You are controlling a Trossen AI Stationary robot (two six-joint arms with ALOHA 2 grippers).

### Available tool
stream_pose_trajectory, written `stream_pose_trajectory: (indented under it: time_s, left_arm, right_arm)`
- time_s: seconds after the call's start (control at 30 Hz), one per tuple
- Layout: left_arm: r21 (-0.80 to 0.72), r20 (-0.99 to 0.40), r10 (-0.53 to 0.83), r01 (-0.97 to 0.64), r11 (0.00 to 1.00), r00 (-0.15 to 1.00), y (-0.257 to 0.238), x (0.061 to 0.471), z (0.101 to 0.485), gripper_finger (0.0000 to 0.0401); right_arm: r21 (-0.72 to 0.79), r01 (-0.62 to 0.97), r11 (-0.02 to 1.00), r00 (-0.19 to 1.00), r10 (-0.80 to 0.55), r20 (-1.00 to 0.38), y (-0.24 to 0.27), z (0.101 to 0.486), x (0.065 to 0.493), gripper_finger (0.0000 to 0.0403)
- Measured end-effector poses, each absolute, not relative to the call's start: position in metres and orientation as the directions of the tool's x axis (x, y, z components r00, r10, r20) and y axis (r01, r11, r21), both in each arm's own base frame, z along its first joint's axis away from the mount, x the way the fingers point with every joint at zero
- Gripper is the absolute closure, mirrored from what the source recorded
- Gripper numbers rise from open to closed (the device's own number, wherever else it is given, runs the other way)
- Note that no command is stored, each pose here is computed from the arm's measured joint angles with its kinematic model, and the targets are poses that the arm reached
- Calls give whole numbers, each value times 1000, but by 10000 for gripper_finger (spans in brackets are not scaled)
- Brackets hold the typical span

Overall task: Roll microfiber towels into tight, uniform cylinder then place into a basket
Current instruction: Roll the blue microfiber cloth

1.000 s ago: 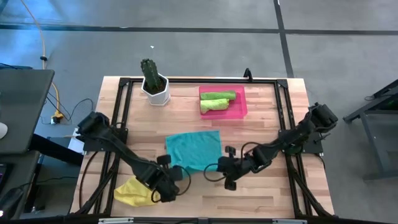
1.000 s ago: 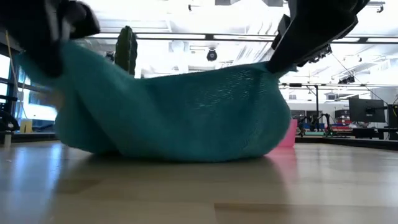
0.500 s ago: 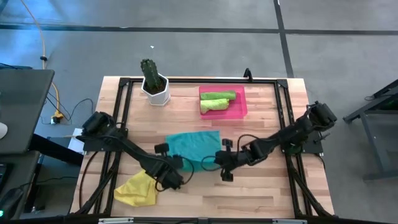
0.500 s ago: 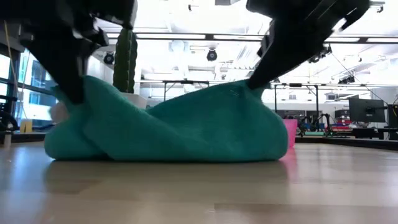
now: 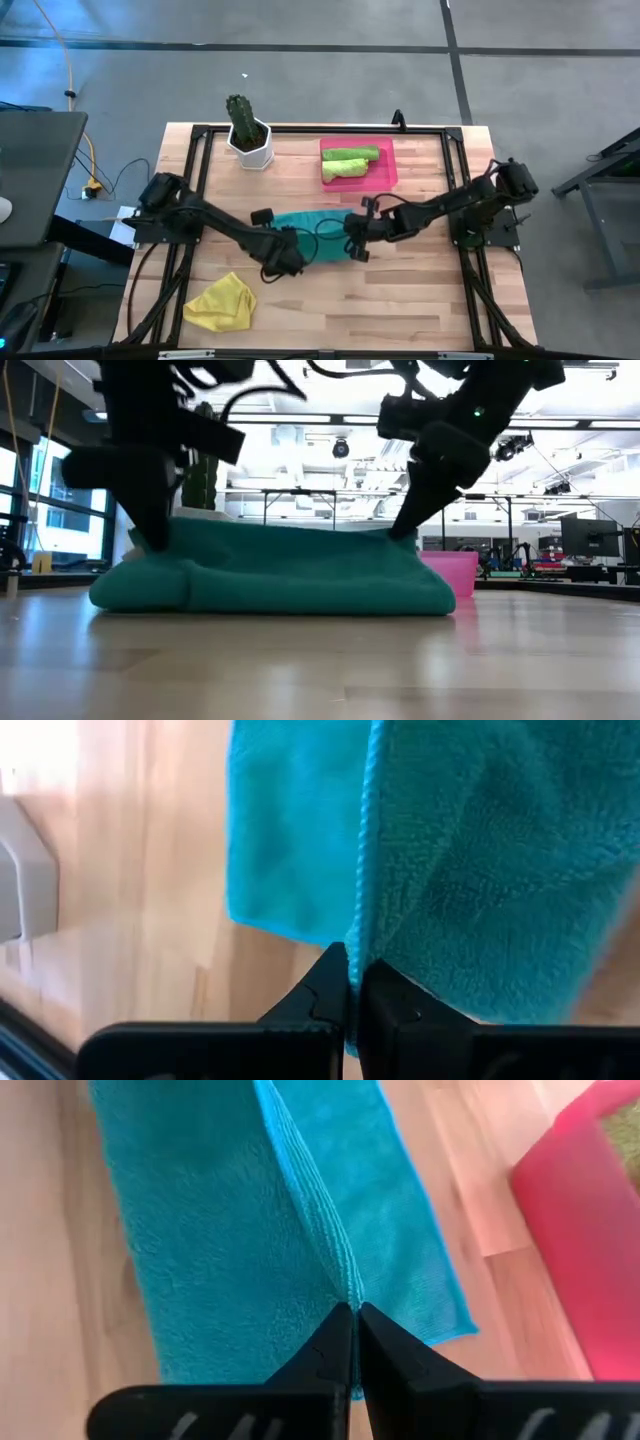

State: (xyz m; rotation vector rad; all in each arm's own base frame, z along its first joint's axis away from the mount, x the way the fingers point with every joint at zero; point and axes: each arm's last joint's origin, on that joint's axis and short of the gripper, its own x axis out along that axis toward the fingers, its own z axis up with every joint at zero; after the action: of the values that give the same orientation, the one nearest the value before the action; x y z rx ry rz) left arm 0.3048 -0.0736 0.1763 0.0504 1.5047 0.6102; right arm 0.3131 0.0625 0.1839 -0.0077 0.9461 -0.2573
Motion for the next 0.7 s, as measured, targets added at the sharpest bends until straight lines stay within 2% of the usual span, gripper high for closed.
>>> stream_pose_trajectory:
  time_s: [0.2,0.43,0.6,0.7]
  left_arm:
    - [390,-919,380,-388,835,-105,-54,302,165,401]
    - [362,-929,362,-374,854,-75,-44,307,160,401]
    - [319,-946,314,-383,867,-77,-42,308,159,401]
    - [308,-950,303,-382,871,-76,-43,308,159,401]
  right_arm:
    - [-81,249,965,575,-215,-789,48,186,319,401]
    - [-8,238,971,568,-146,-810,41,185,320,401]
    - [55,256,965,542,-96,-835,39,172,326,401]
    - [30,269,963,498,-113,-860,38,156,329,401]
